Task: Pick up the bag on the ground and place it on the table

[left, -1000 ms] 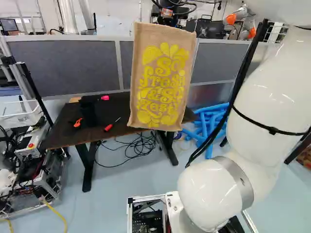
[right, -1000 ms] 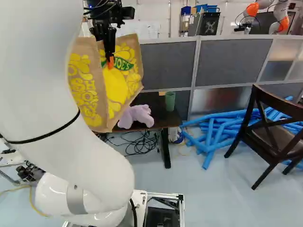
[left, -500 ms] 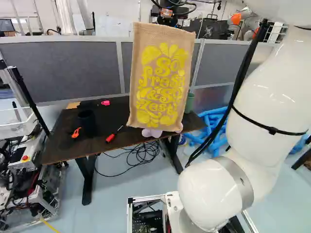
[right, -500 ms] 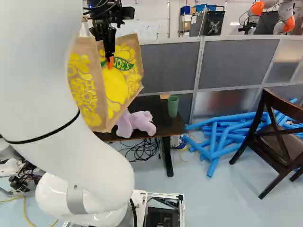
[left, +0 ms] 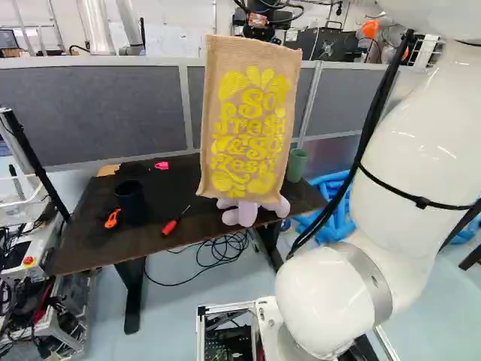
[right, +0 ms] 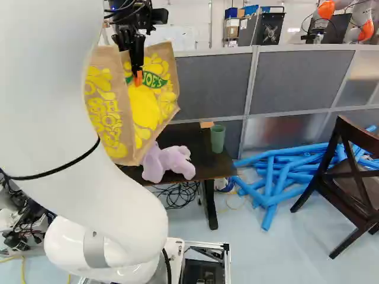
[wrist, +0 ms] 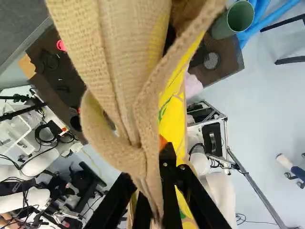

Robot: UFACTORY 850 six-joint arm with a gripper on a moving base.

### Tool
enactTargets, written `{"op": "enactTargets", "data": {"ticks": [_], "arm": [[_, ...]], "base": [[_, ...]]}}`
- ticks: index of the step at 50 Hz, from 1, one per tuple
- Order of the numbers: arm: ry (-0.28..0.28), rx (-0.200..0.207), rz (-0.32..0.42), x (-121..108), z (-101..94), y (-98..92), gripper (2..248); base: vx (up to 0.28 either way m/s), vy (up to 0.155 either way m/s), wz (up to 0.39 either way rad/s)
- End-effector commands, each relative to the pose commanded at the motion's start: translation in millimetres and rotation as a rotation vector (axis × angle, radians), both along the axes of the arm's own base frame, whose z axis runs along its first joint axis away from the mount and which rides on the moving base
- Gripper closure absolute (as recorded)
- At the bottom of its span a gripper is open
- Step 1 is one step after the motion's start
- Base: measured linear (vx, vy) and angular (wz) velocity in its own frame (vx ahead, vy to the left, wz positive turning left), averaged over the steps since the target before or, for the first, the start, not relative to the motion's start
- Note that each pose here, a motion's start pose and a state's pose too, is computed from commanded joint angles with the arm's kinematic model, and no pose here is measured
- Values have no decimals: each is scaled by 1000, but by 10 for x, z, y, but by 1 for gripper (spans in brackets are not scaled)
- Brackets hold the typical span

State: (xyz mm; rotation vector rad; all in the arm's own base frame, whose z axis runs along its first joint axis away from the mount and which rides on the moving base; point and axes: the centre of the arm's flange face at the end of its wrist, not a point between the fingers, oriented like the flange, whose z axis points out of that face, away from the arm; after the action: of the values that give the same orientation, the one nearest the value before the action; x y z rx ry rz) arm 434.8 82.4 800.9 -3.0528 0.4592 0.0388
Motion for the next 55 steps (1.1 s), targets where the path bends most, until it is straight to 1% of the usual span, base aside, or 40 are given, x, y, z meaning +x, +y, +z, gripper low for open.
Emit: {"op": "enactTargets", "data": {"ticks": [17,18,40,55], "arm": [[0,0,0,0,0,0,228],[0,0,-2,40,0,-1,228],[-3,0,-9,214,0,-3,228],[-8,7,-18,452,0,-3,228]], "base": [[91,2,-5],[84,2,-8],[7,0,0],[0,0,0]]}}
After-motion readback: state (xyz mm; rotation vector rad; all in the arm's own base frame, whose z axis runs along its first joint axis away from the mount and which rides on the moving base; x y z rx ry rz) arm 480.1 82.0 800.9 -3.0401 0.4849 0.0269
